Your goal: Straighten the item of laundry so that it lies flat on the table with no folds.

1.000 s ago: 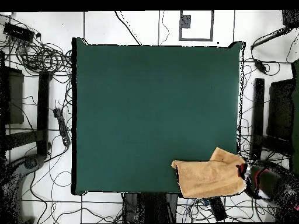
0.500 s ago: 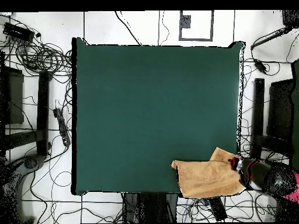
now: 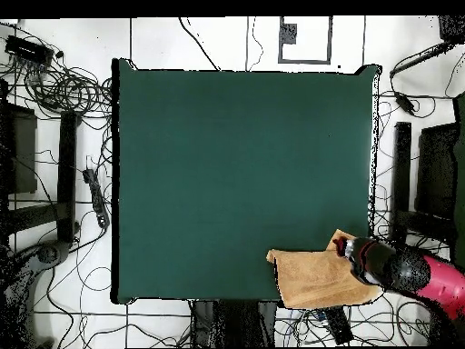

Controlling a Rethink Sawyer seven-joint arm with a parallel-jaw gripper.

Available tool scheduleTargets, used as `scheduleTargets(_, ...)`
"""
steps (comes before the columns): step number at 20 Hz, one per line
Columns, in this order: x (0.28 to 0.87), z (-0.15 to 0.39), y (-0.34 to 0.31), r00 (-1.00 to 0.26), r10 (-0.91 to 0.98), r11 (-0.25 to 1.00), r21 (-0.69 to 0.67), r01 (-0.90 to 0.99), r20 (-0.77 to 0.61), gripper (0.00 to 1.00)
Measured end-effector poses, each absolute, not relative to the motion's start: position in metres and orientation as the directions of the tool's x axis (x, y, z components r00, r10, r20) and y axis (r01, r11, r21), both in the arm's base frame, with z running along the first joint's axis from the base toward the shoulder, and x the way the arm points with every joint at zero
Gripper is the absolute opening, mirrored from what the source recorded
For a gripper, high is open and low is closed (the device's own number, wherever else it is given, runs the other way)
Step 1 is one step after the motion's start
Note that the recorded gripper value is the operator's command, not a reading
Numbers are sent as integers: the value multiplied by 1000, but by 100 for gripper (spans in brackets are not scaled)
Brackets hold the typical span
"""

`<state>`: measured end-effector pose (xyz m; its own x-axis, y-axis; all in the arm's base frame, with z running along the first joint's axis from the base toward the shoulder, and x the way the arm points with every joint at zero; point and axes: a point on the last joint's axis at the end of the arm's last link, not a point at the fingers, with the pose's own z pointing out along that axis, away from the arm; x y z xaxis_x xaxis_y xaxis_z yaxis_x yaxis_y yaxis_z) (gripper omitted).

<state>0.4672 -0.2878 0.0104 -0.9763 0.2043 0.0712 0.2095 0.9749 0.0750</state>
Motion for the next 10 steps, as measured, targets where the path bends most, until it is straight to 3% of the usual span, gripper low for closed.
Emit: scheduleTargets(10, 463, -34, -263, -981, 192, 978, 73, 194, 38, 100)
